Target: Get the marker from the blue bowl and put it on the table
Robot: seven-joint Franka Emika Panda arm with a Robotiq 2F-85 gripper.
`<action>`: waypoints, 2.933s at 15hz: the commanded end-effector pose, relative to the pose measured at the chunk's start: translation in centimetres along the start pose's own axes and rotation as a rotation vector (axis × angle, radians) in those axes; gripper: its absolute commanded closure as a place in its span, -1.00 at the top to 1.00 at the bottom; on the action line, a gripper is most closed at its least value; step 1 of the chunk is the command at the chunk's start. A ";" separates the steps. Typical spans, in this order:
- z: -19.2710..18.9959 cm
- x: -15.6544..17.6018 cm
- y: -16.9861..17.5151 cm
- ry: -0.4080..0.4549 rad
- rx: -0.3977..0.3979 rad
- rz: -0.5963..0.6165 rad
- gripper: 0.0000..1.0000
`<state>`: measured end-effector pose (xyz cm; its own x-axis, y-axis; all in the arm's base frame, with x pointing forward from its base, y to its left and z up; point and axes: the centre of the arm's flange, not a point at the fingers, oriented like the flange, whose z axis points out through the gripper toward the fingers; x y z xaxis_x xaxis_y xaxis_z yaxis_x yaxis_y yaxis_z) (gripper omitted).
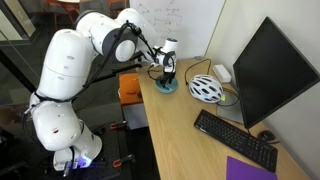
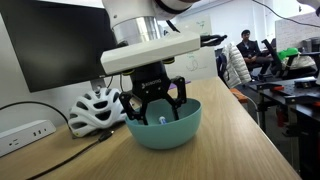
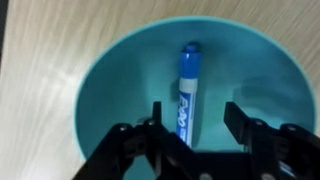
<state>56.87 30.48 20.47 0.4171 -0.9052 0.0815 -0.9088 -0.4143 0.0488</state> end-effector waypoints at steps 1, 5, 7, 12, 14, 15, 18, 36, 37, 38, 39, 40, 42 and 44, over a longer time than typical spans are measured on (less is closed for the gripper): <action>0.2 -0.5 -0.7 -0.003 0.001 -0.004 -0.20; 0.1 -0.7 -0.7 0.003 0.008 0.003 -0.81; -0.1 -0.5 -0.7 -0.014 0.005 0.014 -1.00; -2.2 0.2 0.5 -0.086 -0.041 0.004 -0.90; -4.3 1.0 1.1 -0.103 -0.041 0.009 -0.90; -5.8 1.7 1.4 -0.099 -0.033 0.015 -0.90; -9.5 4.6 2.6 -0.090 -0.002 0.064 -0.90; -0.5 22.4 19.3 -0.008 -0.034 0.361 -0.90; 0.1 22.4 19.4 0.002 -0.031 0.367 -0.90; 0.4 22.3 19.4 -0.009 -0.021 0.370 -0.90; 0.6 22.4 19.3 0.000 -0.008 0.374 -0.90; 0.9 22.4 19.2 0.003 0.000 0.386 -0.90; 0.9 22.5 19.1 -0.005 0.006 0.401 -0.11; 0.6 22.5 19.3 0.000 0.016 0.415 0.05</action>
<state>49.03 2.03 22.36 0.0503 -0.9954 0.0809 -0.9983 -0.0477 0.0336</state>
